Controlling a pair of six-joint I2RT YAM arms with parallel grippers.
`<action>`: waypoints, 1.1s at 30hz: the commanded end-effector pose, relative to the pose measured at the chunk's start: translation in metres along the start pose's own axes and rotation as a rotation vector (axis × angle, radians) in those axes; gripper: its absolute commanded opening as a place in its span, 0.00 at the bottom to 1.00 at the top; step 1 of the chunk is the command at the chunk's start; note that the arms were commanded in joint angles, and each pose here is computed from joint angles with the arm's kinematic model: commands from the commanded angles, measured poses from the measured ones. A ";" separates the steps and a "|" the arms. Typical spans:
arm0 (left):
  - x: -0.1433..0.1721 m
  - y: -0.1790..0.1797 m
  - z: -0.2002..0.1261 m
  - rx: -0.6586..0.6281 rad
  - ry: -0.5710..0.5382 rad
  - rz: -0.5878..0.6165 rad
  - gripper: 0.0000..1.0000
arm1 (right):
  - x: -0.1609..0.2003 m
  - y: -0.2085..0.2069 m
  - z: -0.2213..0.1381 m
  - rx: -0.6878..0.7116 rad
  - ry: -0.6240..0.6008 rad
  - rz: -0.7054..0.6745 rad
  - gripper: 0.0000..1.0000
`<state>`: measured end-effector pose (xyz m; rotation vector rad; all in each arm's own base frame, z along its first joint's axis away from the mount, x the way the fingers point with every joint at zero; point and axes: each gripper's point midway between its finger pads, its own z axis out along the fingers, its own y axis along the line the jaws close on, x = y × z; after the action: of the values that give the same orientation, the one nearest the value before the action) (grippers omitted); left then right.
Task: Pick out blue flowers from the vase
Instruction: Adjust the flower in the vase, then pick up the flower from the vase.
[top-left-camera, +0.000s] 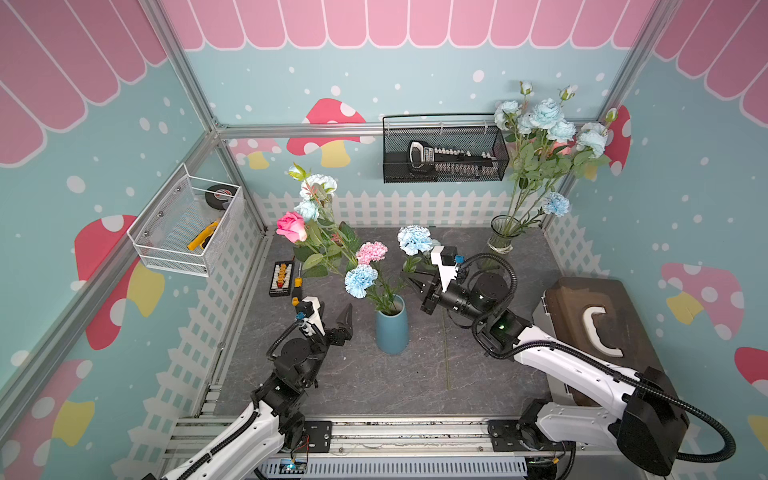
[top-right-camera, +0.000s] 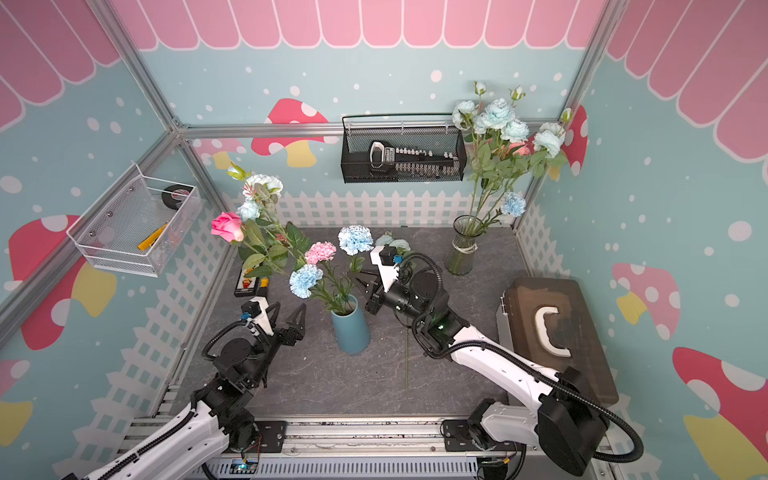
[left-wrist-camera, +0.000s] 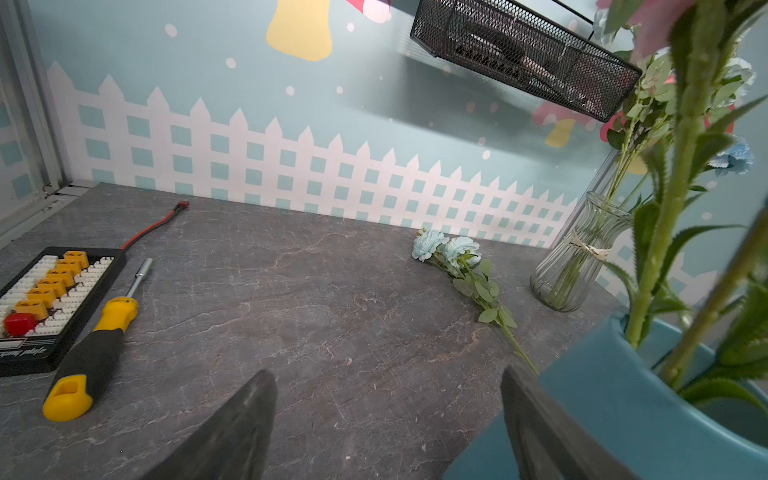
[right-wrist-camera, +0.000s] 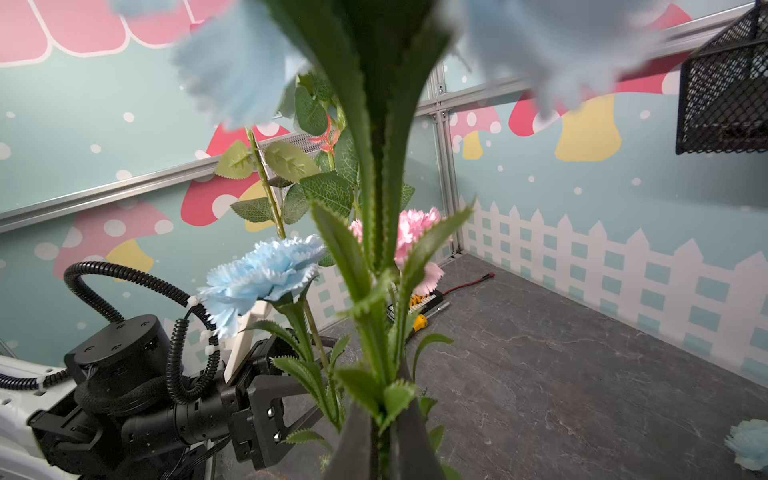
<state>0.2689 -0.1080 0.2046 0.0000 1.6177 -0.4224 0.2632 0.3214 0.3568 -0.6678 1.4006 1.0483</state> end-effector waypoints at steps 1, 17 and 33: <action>0.004 0.000 -0.001 0.006 0.008 -0.004 0.85 | -0.001 0.004 0.000 0.001 0.049 -0.024 0.03; 0.003 0.001 -0.001 0.005 0.007 -0.004 0.85 | 0.052 -0.016 0.015 0.044 0.214 0.025 0.28; 0.004 0.000 0.000 0.005 0.013 -0.003 0.85 | 0.047 0.006 -0.054 0.075 0.210 0.052 0.54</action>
<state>0.2689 -0.1080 0.2044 0.0002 1.6185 -0.4221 0.2325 0.2847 0.3361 -0.6896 1.5516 0.9730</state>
